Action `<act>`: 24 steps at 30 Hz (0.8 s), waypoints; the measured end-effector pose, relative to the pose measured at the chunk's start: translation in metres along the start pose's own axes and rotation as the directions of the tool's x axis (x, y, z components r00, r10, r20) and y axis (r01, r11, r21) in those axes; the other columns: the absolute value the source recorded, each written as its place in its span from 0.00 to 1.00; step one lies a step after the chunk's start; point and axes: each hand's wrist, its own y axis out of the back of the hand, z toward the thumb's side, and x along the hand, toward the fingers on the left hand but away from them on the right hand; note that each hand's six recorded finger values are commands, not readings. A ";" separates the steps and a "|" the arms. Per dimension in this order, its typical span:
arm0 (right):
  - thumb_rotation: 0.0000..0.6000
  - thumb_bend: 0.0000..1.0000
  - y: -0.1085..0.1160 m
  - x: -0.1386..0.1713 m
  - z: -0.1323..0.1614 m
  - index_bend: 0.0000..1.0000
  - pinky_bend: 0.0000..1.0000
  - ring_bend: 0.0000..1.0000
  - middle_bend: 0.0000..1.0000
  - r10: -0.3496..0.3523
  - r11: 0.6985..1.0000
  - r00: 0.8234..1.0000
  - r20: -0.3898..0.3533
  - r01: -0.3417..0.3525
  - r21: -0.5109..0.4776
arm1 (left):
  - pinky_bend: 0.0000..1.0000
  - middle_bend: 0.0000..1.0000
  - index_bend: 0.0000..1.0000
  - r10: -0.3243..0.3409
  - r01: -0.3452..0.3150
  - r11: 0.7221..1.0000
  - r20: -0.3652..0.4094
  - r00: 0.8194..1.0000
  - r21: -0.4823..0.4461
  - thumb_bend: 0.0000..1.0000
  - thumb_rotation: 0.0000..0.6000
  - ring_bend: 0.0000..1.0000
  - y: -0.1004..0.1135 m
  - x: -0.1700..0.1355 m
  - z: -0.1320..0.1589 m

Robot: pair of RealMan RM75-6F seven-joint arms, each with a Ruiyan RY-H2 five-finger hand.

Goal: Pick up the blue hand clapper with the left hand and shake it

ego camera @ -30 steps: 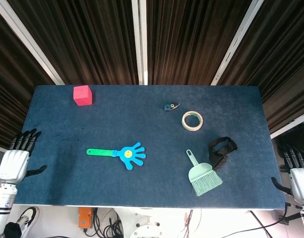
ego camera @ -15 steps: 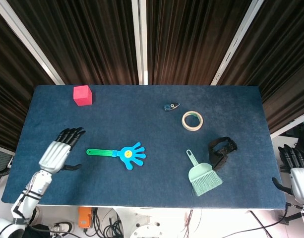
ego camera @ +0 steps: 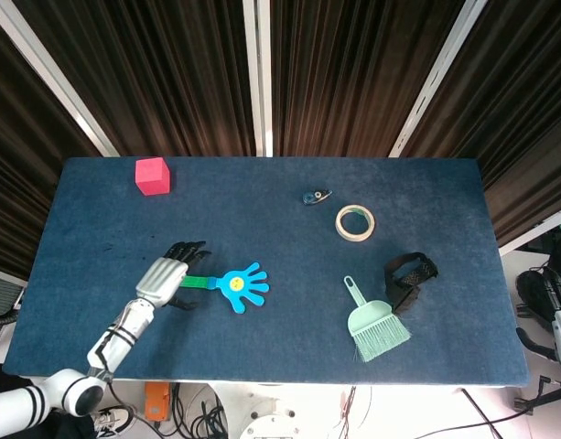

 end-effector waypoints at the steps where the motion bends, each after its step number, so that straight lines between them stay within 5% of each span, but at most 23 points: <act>1: 1.00 0.17 0.000 0.000 -0.001 0.00 0.00 0.00 0.00 0.000 1.000 1.000 0.003 0.000 -0.001 | 0.00 0.00 0.17 -0.008 0.008 1.000 -0.002 1.000 0.000 0.10 1.00 0.00 -0.003 0.003 0.001; 24: 1.00 0.17 -0.001 0.000 -0.013 0.00 0.00 0.00 0.00 0.007 1.000 1.000 0.025 -0.007 -0.011 | 0.00 0.01 0.34 -0.068 0.067 0.998 -0.050 0.996 -0.017 0.22 1.00 0.00 -0.030 0.029 -0.003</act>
